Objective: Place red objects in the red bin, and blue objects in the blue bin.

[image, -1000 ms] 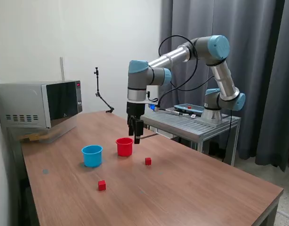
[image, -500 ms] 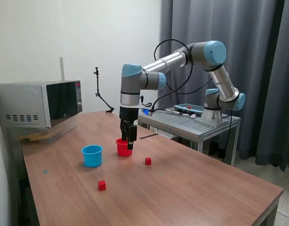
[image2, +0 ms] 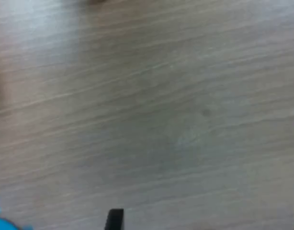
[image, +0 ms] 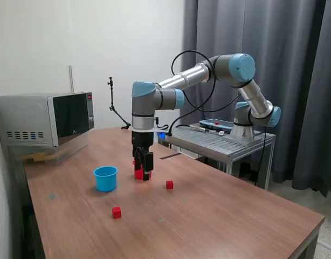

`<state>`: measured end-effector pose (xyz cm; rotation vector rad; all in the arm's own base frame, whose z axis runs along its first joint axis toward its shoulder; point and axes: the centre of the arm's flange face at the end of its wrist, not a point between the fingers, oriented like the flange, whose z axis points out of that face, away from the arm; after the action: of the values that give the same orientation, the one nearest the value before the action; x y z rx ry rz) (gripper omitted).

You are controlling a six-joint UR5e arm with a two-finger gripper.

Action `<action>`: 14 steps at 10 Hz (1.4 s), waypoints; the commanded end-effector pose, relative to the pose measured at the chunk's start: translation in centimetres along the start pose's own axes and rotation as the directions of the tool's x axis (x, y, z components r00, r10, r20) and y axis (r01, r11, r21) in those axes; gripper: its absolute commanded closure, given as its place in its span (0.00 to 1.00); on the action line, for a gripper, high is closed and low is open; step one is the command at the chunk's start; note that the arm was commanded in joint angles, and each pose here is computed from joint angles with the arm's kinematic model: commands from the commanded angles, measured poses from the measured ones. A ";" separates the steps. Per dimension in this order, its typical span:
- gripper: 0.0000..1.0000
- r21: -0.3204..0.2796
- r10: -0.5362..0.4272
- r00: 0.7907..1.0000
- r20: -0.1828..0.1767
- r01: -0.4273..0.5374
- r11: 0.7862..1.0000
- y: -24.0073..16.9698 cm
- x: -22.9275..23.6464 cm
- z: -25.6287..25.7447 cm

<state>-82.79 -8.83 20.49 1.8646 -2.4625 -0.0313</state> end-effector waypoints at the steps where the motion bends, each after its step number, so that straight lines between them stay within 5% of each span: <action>1: 0.00 0.038 -0.056 0.998 0.003 0.056 0.998 0.6 0.3 1.8; 3: 0.00 0.108 -0.116 0.993 0.010 0.115 0.987 0.2 2.6 5.1; 8: 0.00 0.089 -0.147 0.989 0.004 0.146 0.985 0.8 2.5 4.9; 10: 0.00 0.014 -0.189 0.982 0.000 0.189 0.982 1.9 1.9 4.3; 14: 0.00 -0.041 -0.201 0.980 0.000 0.201 0.979 2.8 1.5 3.5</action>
<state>-85.78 -9.82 16.89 2.0856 -2.2645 -0.0590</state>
